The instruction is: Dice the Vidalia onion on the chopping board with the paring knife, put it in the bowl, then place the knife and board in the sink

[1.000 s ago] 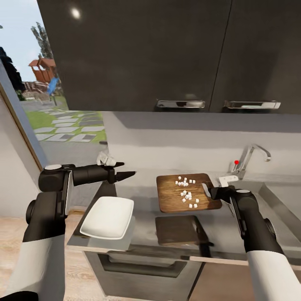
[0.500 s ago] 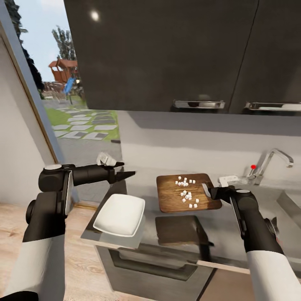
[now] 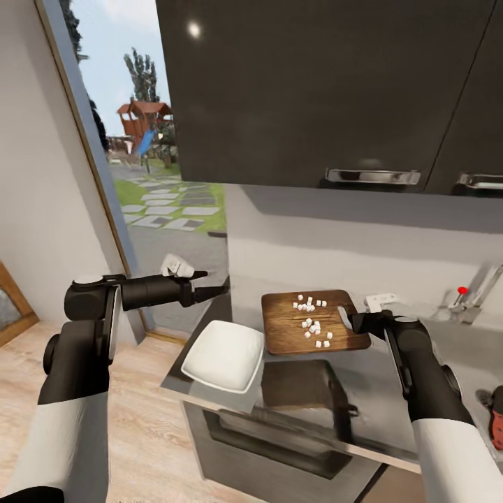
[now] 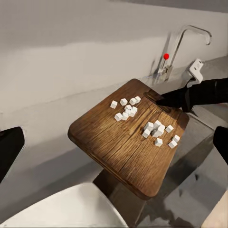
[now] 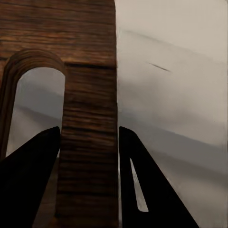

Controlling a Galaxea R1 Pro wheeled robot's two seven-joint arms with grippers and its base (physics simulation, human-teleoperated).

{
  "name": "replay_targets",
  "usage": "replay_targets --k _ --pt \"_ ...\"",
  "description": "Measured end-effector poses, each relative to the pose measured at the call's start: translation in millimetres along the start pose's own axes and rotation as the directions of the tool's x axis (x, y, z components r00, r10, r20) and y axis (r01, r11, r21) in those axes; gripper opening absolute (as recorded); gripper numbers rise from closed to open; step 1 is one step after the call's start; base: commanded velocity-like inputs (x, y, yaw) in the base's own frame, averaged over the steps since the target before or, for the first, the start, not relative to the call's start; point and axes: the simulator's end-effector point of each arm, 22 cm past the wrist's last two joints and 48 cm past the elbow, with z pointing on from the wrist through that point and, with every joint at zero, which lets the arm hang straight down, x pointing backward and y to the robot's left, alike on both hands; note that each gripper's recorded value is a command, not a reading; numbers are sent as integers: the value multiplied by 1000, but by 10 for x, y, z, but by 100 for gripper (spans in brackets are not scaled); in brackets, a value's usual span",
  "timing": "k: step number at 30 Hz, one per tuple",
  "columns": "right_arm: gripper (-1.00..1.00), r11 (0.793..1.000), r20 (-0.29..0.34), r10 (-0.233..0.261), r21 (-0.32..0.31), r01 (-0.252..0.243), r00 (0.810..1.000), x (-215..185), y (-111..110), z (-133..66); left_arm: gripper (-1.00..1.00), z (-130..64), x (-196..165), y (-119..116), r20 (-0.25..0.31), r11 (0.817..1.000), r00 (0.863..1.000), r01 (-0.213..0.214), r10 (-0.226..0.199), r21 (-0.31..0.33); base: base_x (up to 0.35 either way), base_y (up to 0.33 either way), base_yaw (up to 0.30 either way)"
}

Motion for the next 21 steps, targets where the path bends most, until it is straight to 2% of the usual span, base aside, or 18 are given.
replay_targets --k 21 --pt "-100 1000 0 -2 2 2 1000 2 -6 1 100 0 0 1 0 1000 1000 0 0 0 0 0 262"
